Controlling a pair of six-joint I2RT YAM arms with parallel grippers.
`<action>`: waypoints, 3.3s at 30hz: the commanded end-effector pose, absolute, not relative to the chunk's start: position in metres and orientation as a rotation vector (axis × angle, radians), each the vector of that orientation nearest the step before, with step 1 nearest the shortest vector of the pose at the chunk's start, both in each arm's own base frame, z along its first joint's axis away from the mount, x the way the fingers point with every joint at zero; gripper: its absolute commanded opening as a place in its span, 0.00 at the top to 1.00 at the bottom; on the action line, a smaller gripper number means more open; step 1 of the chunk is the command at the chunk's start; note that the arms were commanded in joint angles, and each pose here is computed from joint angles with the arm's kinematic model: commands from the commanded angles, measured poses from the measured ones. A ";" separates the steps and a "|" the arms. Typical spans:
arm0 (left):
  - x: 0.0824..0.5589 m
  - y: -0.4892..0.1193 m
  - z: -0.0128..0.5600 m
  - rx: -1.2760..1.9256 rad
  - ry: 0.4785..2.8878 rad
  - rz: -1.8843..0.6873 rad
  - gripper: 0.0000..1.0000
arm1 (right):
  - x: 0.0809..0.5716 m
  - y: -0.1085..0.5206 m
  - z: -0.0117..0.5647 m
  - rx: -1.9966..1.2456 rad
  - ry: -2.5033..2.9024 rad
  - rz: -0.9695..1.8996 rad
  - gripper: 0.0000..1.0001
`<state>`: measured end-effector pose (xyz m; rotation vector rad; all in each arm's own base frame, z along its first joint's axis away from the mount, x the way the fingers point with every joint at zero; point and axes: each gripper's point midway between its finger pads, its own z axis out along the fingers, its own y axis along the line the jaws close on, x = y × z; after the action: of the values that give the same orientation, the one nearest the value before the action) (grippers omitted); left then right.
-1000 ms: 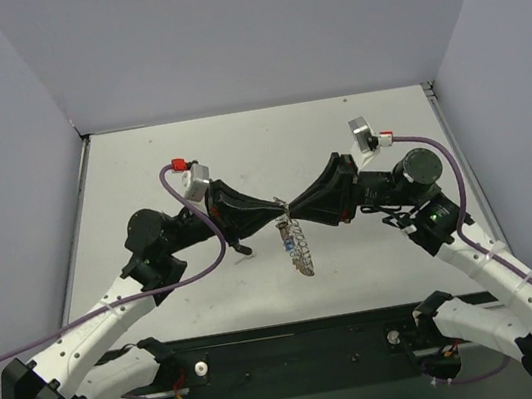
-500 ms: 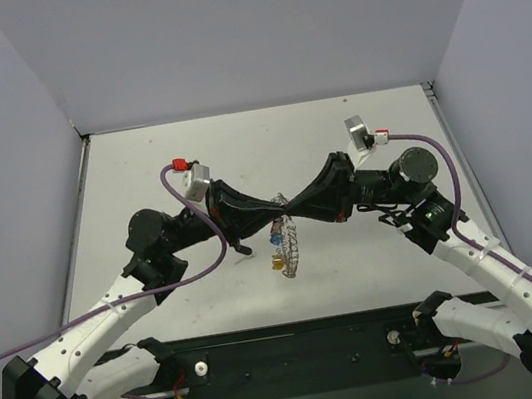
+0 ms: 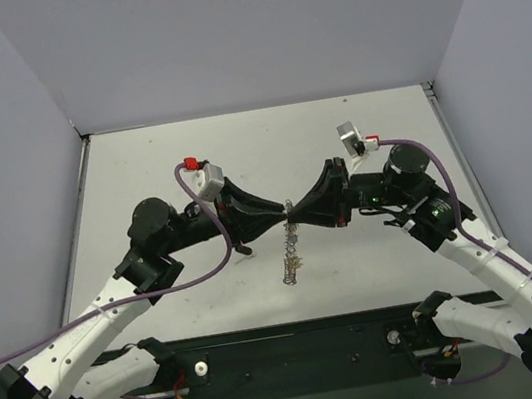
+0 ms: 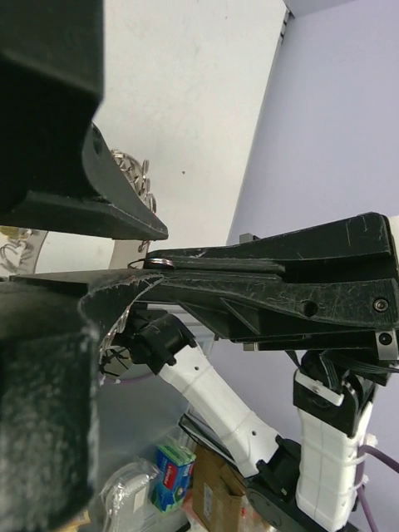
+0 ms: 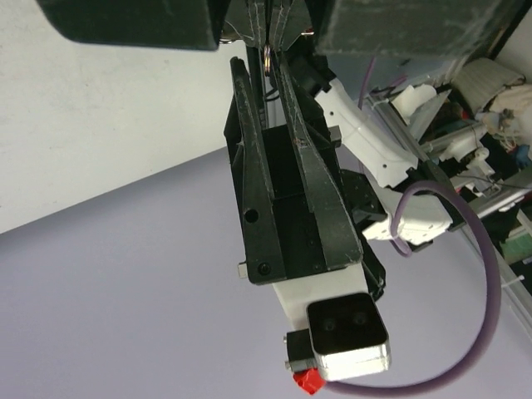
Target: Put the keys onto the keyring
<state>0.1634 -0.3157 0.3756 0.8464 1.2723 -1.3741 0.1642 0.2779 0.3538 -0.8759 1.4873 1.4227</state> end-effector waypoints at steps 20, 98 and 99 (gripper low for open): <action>0.139 -0.321 0.361 1.250 1.404 -1.259 0.45 | 0.141 0.259 0.348 -1.206 1.533 1.237 1.00; 0.047 -0.267 0.377 1.025 -0.030 -0.811 1.00 | 0.135 0.245 0.363 -1.116 1.394 1.090 0.22; 0.046 -0.265 0.378 1.021 -0.045 -0.807 1.00 | 0.134 0.246 0.364 -1.121 1.390 1.094 0.22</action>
<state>0.0759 -0.3012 0.3135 1.1768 0.3587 -1.0115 0.1372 0.2399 0.3523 -1.0809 1.4778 1.0736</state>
